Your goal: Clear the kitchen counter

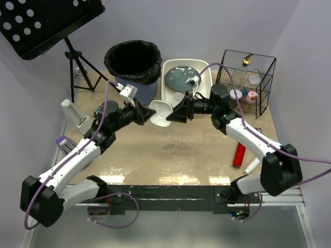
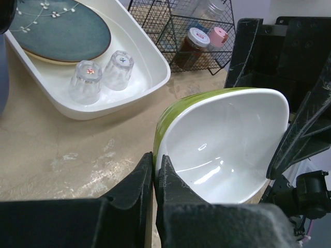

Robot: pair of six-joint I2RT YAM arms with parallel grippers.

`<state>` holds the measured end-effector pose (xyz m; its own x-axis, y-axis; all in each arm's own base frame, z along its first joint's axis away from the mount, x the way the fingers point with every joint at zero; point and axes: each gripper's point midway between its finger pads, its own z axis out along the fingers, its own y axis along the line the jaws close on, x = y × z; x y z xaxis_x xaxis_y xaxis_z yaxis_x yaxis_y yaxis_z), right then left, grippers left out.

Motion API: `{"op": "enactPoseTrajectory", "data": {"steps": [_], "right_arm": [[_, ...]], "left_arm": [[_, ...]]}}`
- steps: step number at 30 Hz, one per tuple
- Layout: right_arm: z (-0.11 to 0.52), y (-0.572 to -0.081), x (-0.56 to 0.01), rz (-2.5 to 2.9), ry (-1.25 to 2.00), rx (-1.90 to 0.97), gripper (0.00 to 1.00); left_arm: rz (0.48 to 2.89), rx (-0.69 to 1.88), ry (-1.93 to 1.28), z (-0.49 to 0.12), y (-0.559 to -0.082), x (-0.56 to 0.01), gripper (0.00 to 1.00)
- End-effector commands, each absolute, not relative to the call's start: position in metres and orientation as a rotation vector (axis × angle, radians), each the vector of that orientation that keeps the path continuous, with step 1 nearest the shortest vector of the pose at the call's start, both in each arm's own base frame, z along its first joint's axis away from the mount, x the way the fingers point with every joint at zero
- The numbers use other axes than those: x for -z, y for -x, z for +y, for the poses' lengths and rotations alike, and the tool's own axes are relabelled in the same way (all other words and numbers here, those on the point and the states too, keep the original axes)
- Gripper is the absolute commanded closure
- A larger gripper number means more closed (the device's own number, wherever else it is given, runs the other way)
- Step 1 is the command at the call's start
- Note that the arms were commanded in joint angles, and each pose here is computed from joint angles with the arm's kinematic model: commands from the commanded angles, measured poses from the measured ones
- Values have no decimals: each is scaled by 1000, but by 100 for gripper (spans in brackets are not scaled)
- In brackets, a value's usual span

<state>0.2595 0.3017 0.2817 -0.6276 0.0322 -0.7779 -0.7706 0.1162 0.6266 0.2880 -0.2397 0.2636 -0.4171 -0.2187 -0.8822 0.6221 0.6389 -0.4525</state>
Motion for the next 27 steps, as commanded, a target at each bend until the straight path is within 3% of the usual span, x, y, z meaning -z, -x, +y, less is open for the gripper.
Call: {"op": "enactPoseTrajectory", "data": {"steps": [1,8,11,20,27], "right_arm": [[295,-280,-288,1764,646,-1469,51],[285,-309,-290,1794,509,-1284,22],[279,-320,-296,1779,454,-1217,16],[270,-345,-316,1755,331,-1052,15],[299,-348,-309,1803,321,-966,23]], "left_arm": [[1719,918,-363,-235,-291,-282,100],[1768,838,-324,-224,-296,-275,100],[1797,803,-310,-220,-298,-270,100],[1920,626,-273,-201,-308,-249,100],[1953,513,-225,-193,-314,-246,100]]}}
